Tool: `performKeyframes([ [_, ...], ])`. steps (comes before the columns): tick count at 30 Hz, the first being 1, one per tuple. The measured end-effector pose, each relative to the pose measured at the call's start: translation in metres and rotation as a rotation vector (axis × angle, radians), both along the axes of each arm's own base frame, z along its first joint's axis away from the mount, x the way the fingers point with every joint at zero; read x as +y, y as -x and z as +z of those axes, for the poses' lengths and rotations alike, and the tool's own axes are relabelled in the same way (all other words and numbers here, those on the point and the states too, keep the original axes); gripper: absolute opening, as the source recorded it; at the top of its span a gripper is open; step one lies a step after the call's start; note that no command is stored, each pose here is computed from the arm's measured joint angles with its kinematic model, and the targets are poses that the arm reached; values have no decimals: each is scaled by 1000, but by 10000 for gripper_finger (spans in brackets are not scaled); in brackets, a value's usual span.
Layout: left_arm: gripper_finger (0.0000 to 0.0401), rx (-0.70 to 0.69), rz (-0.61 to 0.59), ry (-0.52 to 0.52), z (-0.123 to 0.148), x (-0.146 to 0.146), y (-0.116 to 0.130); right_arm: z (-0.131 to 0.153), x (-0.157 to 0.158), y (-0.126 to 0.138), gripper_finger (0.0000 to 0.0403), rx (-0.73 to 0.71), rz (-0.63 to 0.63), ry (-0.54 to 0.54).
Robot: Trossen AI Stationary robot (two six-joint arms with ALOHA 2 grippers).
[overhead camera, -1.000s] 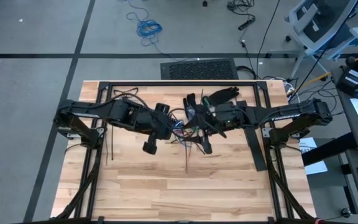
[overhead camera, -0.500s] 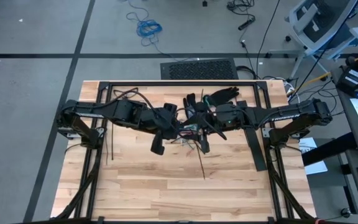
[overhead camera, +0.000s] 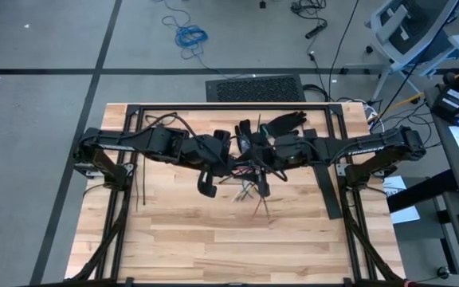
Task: Ziptie cables
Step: Wrap the cable wires with the black zip tie
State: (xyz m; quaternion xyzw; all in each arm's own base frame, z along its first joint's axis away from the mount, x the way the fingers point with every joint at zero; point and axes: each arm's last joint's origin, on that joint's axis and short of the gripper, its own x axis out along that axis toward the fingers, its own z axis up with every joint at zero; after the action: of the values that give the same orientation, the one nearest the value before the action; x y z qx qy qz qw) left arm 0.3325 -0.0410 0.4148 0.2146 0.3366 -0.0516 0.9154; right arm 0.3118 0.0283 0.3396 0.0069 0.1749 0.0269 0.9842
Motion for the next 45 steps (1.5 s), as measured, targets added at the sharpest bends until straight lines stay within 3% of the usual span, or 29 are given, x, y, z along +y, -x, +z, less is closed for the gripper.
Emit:
performKeyframes([
  [17,2,-38,42,41,14,2,17,-6,-2,2,212,62,-44,20],
  [24,2,-60,61,35,21,3,25,-1,-1,0,212,12,-41,26],
  [29,2,14,53,31,14,3,26,6,-2,-3,212,-76,-36,64],
  [33,2,113,70,27,6,4,30,12,-3,-2,212,-66,-67,115],
  [40,2,123,94,5,4,5,31,24,-3,-2,211,-86,-54,161],
  [45,2,151,73,-22,-6,4,19,21,-4,-1,176,-59,-62,178],
])
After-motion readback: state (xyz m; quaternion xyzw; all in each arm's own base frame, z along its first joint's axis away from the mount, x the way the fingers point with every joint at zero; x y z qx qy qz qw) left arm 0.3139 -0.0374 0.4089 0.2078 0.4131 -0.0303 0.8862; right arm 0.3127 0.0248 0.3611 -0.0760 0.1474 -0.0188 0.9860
